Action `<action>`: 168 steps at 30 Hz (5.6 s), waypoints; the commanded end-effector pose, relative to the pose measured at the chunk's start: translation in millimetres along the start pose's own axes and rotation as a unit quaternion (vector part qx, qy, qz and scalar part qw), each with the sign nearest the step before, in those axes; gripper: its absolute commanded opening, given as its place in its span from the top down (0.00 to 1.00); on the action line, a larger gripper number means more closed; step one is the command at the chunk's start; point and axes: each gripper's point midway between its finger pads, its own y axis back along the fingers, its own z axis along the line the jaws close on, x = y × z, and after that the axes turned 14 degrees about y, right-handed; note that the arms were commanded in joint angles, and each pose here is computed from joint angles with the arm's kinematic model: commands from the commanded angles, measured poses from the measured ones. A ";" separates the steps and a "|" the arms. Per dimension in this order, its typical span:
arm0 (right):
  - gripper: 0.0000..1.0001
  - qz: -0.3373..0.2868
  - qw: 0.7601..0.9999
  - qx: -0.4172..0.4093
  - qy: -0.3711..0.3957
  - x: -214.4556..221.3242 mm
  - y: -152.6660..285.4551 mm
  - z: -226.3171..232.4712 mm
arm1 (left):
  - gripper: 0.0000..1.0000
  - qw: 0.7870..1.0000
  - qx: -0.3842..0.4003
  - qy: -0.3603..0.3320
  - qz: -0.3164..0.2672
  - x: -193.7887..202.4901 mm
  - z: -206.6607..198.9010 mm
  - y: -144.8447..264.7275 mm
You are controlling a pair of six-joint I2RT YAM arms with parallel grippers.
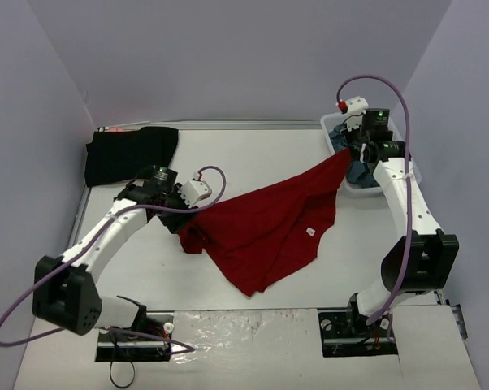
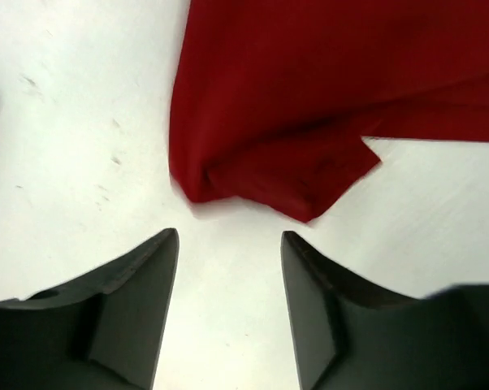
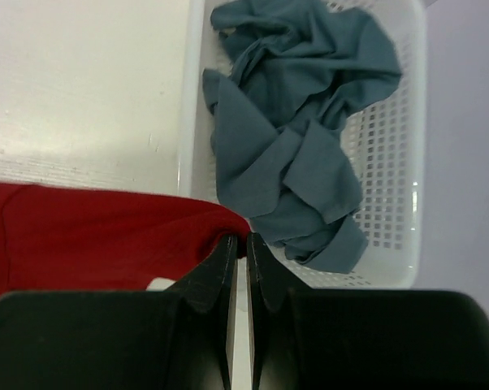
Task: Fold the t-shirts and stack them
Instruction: Flatten out the tshirt
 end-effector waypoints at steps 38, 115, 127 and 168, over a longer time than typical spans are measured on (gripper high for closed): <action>1.00 0.059 0.996 -0.034 0.058 27.1 -45.4 77.5 | 0.64 0.914 0.263 -0.270 0.147 24.6 -215.7 -28.1; 1.00 0.036 0.997 -0.016 0.062 17.3 -29.7 56.5 | 0.98 0.995 -0.032 -0.094 -0.029 -126.3 -49.0 -6.2; 1.00 0.008 0.999 -0.011 0.047 -5.4 -24.9 47.3 | 0.98 0.973 -0.220 -0.012 -0.066 -129.6 42.7 19.9; 1.00 -0.018 0.995 -0.076 0.060 -73.4 -136.9 102.6 | 0.98 0.903 -0.421 0.071 -0.054 -99.4 131.3 34.4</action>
